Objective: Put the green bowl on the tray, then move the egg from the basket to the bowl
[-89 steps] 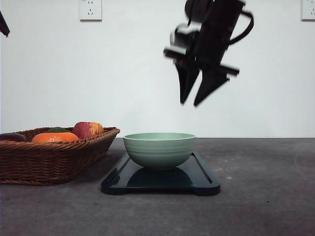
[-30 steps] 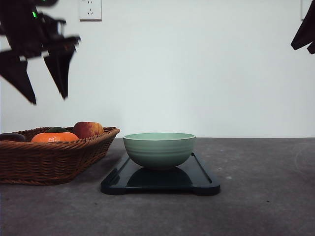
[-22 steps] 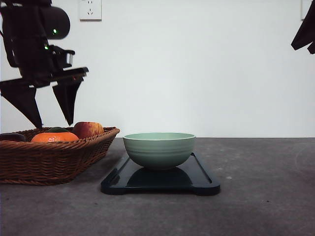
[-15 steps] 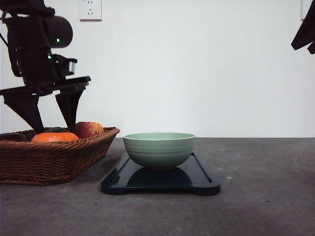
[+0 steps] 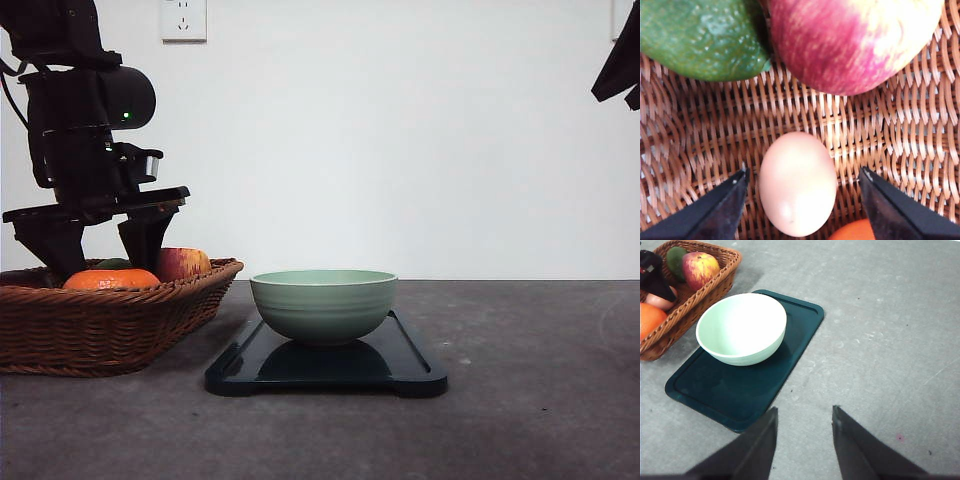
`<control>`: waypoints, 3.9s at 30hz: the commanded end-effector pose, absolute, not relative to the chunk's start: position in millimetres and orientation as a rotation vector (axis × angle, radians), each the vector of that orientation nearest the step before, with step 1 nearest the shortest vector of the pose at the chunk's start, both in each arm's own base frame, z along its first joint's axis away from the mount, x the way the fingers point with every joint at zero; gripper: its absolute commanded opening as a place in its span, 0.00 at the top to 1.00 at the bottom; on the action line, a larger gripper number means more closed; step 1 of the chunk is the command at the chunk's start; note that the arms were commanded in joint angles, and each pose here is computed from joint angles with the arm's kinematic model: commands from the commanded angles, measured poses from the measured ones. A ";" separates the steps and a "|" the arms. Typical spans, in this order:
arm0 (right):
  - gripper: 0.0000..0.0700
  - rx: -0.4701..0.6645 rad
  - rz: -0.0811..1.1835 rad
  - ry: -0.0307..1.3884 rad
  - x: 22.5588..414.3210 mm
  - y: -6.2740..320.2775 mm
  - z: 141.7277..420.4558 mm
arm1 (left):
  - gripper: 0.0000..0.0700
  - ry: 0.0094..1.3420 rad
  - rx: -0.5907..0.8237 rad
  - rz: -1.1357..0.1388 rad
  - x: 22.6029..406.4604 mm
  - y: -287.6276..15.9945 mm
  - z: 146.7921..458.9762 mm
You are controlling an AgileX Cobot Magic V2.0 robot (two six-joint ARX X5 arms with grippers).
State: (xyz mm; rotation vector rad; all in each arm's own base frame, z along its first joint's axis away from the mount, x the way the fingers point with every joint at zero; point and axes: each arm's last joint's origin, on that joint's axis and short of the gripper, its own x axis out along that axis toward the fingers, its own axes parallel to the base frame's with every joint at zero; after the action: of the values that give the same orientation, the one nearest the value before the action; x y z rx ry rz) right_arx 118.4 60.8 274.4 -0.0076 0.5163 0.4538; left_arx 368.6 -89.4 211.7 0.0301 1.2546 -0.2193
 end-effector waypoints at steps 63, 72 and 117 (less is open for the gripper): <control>0.70 0.010 0.451 0.511 119.1 61.8 276.3 | 0.79 0.820 -0.091 -0.593 307.7 -154.0 332.5; 0.70 0.010 0.451 0.511 119.1 61.8 276.3 | 0.79 0.803 -0.088 -0.655 309.4 -184.0 322.0; 0.70 0.007 0.452 0.512 119.0 61.8 276.2 | 0.79 1.034 0.054 -0.633 345.8 -254.3 183.0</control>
State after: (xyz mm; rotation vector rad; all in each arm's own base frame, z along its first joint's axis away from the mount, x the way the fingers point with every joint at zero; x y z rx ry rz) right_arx 118.3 60.8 274.4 -0.0037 0.5176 0.4529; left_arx 342.5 -247.3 189.5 0.0386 1.0303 -0.6273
